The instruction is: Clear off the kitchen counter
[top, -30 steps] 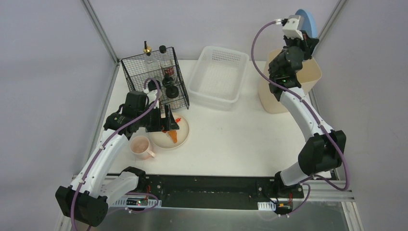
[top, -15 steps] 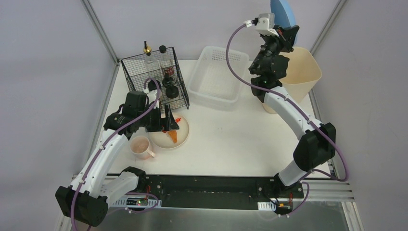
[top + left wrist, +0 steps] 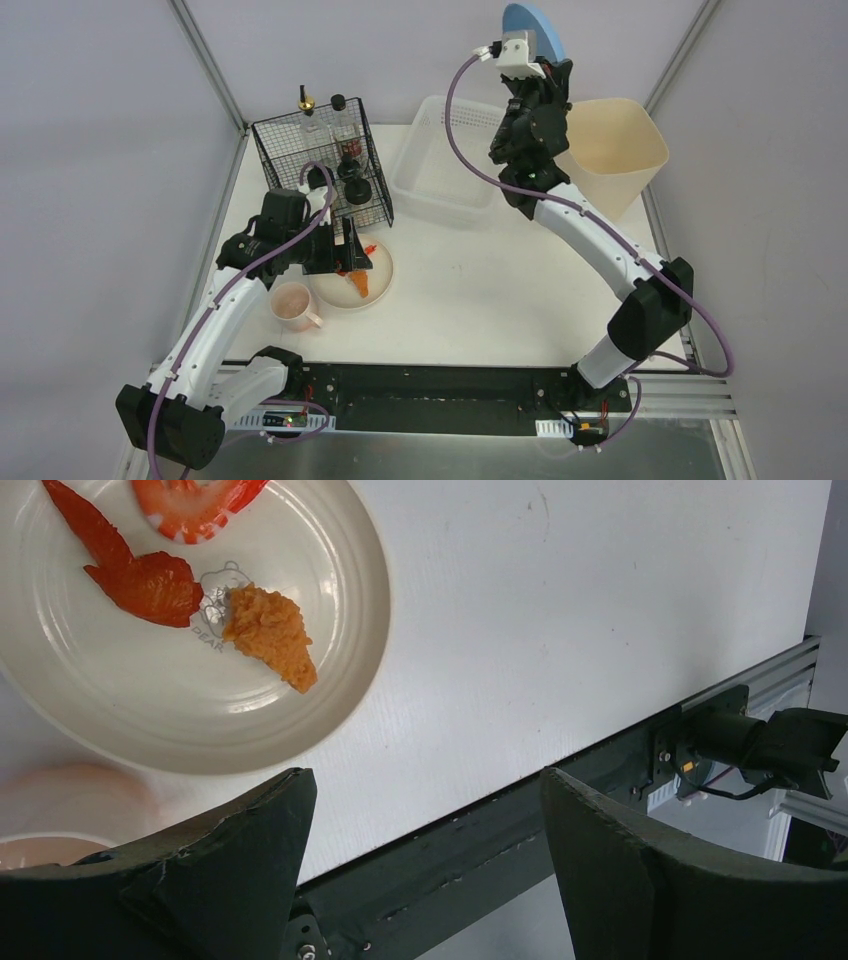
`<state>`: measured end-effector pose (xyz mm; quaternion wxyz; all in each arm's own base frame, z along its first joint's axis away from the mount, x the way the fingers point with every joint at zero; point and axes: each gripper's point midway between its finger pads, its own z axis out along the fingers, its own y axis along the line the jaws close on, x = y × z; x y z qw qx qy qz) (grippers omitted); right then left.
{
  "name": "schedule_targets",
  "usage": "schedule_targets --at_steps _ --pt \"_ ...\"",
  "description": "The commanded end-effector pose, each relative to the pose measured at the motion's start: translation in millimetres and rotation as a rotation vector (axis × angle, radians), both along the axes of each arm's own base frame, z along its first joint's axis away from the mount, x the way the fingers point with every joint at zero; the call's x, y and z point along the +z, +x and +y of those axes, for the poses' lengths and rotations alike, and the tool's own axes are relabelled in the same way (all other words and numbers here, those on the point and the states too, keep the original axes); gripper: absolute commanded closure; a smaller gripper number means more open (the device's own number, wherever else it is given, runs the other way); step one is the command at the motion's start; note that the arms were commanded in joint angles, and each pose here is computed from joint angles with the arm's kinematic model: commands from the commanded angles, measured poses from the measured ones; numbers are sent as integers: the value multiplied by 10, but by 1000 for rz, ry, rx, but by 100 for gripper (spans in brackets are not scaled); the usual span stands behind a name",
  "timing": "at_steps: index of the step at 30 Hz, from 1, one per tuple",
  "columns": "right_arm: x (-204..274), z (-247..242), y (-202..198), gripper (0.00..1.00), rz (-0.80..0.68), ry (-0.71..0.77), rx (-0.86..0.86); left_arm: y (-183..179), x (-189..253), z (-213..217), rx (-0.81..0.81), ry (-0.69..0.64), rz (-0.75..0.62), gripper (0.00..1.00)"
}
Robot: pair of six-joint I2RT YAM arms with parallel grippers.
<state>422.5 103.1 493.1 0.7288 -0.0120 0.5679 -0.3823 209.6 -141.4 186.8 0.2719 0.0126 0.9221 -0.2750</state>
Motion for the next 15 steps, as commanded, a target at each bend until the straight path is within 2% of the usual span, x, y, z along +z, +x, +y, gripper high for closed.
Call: schedule_targets --at_steps 1,6,15 --pt "116 -137 -252 100 67 100 43 16 -37 -17 -19 10 -9 15" --pt "-95 -185 -318 100 284 -57 27 20 -44 -9 -17 15 -7 15" --pt "-489 -204 -337 100 563 -259 4 32 -77 18 -7 33 0 15"
